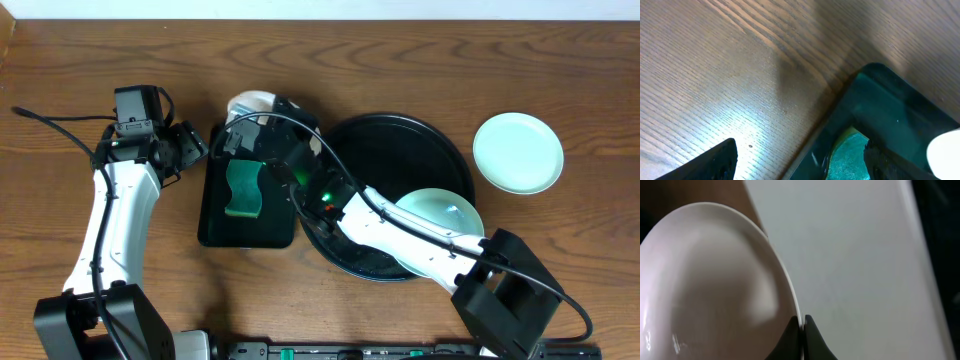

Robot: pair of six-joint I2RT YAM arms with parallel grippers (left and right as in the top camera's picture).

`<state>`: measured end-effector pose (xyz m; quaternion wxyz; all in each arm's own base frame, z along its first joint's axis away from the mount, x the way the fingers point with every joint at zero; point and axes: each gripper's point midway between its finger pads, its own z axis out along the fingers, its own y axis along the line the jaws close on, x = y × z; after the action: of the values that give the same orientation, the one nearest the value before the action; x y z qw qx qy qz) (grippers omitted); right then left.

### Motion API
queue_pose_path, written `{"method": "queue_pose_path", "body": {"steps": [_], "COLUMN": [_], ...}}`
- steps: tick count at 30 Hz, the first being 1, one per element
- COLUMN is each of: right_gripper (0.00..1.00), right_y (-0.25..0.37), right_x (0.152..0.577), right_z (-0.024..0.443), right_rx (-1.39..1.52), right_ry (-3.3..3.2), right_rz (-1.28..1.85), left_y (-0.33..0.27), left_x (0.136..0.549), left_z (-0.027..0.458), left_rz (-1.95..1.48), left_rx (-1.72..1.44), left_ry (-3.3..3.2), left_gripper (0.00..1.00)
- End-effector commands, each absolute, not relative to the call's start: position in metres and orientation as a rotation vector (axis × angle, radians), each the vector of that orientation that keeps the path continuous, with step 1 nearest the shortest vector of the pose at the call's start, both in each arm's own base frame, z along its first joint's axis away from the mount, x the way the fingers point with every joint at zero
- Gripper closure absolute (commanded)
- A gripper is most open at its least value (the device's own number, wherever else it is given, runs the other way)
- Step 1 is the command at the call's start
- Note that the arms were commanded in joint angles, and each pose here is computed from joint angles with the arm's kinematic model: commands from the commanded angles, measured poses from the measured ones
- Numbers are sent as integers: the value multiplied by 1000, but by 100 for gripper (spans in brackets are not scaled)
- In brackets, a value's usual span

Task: Clean dirty plates on tray and stack at the side
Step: 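Carry the white plate right over the round tray, right gripper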

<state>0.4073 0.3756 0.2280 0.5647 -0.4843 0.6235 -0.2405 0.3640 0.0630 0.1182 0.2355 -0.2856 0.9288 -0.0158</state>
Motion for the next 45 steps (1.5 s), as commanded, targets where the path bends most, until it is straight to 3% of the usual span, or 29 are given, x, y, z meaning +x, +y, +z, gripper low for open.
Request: {"method": "queue_pose_path", "body": {"steps": [1,4,9,15,21,30,37,45], "right_gripper": [99,99,99,99,99,99,99,99], "right_y": [367,364,334,283,276,280,211,96], "right_x": [416,420,441,474,484,475,479,466], "right_z": [247,259,271,237,216,243,225,171], "right_rx": [-1060,-983,-607,-184,-93,-121,111,504], "right_ry": [1450,1444,1567,1786,1931,2017,2193,2422], "right_rz": [-632,-626,-442,-141,182,804,992,902], "left_y": [64,64,64,64,64,64,64,64], "left_x": [367,367,367,367,367,367,367,367], "left_z": [125,125,125,125,125,125,125,125], "left_rz": [-42,-42,-42,-42,-42,-42,-42,-42], "left_rx": [-778,-778,-778,-778,-778,-778,-778,-778], "left_ry": [2532,2532,2532,2531,2532,2532,2532,2532], "left_gripper": [18,19,19,19,19,19,19,19]}}
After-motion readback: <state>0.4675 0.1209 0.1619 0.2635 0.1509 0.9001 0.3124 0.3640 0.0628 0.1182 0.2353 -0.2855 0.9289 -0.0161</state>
